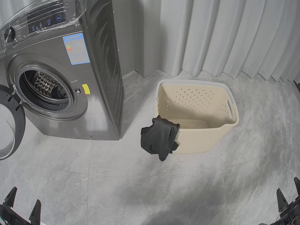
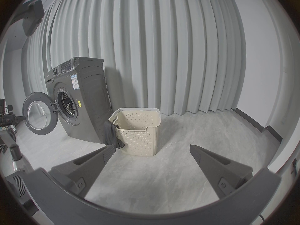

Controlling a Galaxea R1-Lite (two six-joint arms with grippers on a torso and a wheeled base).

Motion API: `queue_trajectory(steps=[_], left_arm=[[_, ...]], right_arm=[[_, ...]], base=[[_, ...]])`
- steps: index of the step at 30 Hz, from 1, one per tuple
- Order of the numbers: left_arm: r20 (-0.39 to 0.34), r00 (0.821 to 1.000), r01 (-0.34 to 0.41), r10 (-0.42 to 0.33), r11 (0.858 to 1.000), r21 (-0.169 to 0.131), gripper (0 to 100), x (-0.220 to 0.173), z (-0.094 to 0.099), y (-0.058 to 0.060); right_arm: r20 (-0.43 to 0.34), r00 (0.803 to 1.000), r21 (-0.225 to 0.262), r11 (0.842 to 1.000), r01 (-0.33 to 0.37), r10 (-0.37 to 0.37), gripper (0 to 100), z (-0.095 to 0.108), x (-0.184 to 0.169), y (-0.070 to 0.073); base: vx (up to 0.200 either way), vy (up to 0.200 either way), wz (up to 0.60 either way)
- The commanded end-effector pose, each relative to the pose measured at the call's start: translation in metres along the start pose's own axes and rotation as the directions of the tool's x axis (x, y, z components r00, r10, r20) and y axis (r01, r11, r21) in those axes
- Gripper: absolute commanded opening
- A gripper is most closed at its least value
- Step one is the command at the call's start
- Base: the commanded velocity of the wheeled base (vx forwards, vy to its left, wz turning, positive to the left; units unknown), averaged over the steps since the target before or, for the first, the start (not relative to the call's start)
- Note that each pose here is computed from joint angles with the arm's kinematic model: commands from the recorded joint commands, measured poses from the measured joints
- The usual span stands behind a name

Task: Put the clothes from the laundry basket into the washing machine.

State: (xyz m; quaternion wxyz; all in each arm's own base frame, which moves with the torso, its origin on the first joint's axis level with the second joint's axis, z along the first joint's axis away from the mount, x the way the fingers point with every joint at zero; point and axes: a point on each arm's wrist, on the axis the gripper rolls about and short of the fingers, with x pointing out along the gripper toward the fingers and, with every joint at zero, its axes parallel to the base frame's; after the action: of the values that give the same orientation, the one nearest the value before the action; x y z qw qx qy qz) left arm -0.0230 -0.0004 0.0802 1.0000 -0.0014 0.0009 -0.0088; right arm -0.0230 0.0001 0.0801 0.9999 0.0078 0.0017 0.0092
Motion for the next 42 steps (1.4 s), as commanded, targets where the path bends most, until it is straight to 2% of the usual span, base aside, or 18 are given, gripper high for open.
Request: queue_trajectory(steps=[1,16,22,31,42], left_arm=[[-0.012,1.000,0.001,-0.001,1.000,-0.002,100,0.0009,-0.0050,0.0001],[-0.011,1.000,0.001,-0.001,1.000,-0.004,100,0.0008,-0.0046,0.0000],[-0.011,1.000,0.001,-0.001,1.000,0.000,100,0.0008,-0.0046,0.0000],[-0.011,1.000,0.002,-0.002,1.000,0.001,100,0.0008,-0.0046,0.0000],[-0.012,1.000,0.001,-0.001,1.000,0.001,100,0.0009,-0.0050,0.0000]], right_arm=[[-0.003,1.000,0.000,1.000,-0.001,0.001,100,-0.0048,0.0002,-0.0001],[-0.003,1.000,0.000,1.000,-0.001,0.001,100,-0.0048,0.0002,-0.0001],[-0.004,1.000,0.000,1.000,-0.001,0.001,100,-0.0047,0.0003,-0.0001],[-0.005,1.000,-0.002,1.000,-0.003,0.003,100,-0.0047,0.0003,0.0000],[-0.003,1.000,0.000,1.000,-0.003,0.003,100,-0.0048,0.0002,0.0000]], base=[[0.000,0.000,0.00],[0.000,0.000,0.00],[0.000,-0.200,0.00],[0.000,0.000,0.00],[0.000,0.200,0.00]])
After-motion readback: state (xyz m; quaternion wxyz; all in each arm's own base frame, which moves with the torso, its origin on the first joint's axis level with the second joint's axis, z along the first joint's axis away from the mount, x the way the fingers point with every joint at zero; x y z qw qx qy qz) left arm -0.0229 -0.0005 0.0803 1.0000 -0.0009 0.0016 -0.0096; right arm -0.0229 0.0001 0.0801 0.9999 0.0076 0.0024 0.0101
